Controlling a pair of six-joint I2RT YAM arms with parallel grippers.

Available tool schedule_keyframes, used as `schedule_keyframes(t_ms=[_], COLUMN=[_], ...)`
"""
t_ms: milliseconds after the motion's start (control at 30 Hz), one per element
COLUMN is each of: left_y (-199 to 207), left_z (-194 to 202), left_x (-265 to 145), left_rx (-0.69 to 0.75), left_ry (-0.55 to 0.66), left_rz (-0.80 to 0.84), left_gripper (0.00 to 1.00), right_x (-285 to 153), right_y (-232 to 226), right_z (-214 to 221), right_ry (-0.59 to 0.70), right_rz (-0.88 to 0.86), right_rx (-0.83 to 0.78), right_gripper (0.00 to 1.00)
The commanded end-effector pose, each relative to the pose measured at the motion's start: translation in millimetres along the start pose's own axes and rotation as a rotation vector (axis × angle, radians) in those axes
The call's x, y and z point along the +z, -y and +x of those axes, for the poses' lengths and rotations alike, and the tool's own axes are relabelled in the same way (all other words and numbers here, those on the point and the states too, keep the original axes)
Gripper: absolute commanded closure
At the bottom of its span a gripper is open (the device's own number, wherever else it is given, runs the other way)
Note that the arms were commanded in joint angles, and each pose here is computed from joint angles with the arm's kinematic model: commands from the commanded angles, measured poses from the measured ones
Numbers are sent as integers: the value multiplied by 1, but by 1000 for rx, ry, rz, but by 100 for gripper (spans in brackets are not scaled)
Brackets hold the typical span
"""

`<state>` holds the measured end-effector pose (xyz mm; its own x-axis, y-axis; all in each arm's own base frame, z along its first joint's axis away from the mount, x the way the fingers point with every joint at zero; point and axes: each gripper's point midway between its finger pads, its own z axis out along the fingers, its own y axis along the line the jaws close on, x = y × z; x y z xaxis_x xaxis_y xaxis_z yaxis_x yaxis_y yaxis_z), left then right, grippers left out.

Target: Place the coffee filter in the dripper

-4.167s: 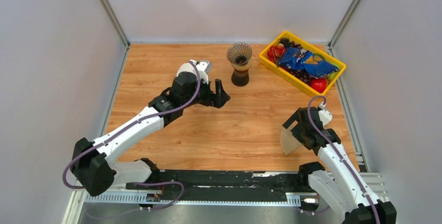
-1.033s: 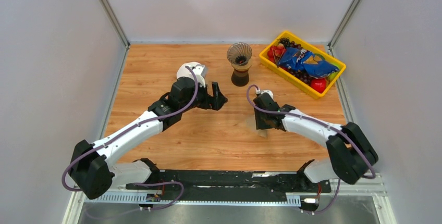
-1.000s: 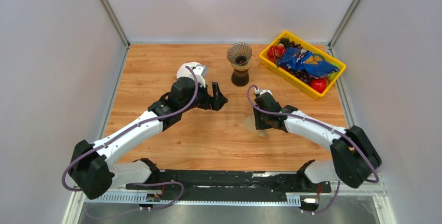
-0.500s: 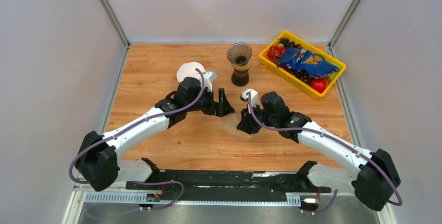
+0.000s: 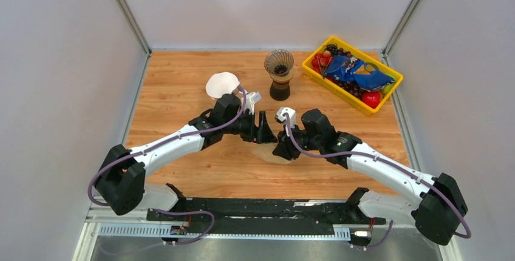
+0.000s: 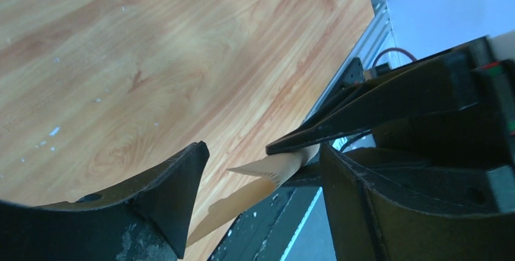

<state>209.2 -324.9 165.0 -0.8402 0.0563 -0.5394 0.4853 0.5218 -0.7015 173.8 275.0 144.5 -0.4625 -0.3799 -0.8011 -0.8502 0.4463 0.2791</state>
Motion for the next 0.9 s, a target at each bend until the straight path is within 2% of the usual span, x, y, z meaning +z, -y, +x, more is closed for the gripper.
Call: schedule_keyframes(t_ms=[0,300,367,500,700,867], left_y=[6,13,15,19,18,16], left_z=[15,22,23,22,18,10], left_x=[1,2,3,5,6,6], left_rx=[-31,-52,-60,-70,-81,-101], left_ry=[-38,-52,-60,-61,-43,-7], left_rz=[46,106,121,144,133,106], left_gripper=[26,48,58,69,85,97], right_x=[-7,-6,-6,-8,-14,-24], right_y=[-10,-15,-14,-12,3,20], right_z=[-30,-33,-33,-34,-34,-38], right_ry=[92,95,96,99,116,157], right_rz=[-32,-41,-34,-15,87,209], right_rx=[-67,-107,-110,-110,-91,-31], right_gripper=[72,72,72,71,60,34])
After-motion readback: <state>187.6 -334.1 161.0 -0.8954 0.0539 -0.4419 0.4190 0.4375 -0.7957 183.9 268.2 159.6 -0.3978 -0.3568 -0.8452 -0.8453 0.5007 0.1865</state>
